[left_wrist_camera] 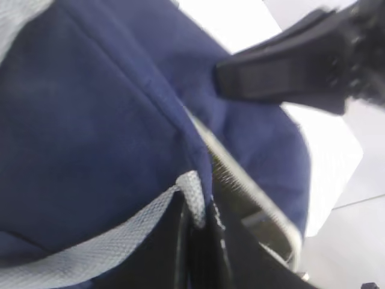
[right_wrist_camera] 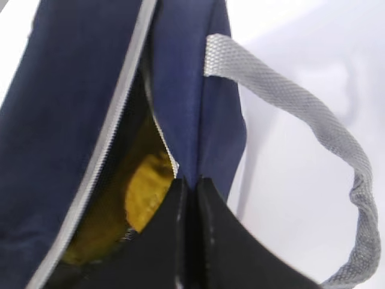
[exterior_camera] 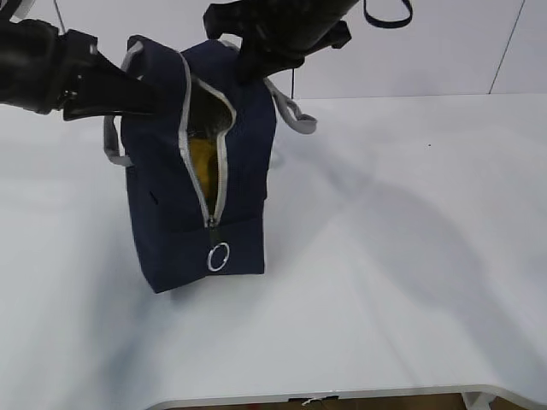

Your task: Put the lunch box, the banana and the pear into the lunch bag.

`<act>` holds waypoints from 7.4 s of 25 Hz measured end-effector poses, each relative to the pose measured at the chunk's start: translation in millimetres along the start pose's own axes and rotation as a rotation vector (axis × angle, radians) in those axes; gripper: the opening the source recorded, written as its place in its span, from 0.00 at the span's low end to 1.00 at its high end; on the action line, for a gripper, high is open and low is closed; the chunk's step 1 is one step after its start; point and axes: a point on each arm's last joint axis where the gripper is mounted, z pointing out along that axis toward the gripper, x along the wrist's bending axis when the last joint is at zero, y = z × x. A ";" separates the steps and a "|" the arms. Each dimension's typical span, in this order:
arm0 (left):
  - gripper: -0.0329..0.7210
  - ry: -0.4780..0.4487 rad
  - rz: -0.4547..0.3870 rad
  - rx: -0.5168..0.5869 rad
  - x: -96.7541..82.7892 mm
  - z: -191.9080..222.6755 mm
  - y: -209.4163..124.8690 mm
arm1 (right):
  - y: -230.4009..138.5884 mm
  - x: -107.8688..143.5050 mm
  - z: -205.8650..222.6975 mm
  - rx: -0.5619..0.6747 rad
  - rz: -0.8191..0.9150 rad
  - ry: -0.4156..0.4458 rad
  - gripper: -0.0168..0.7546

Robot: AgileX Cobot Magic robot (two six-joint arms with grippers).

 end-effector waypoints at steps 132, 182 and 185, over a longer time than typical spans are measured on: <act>0.54 -0.094 0.389 0.084 -99.5 60.6 -65.8 | -237.4 9.5 -172.8 -0.226 -0.331 0.061 0.48; 0.03 -0.140 0.271 0.072 -88.4 86.1 -71.1 | -229.5 -20.5 -72.7 -0.080 -0.623 0.046 0.47; 0.03 -0.141 0.270 0.072 -88.4 86.1 -71.1 | -229.8 -24.1 -63.4 -0.065 -0.575 0.041 0.47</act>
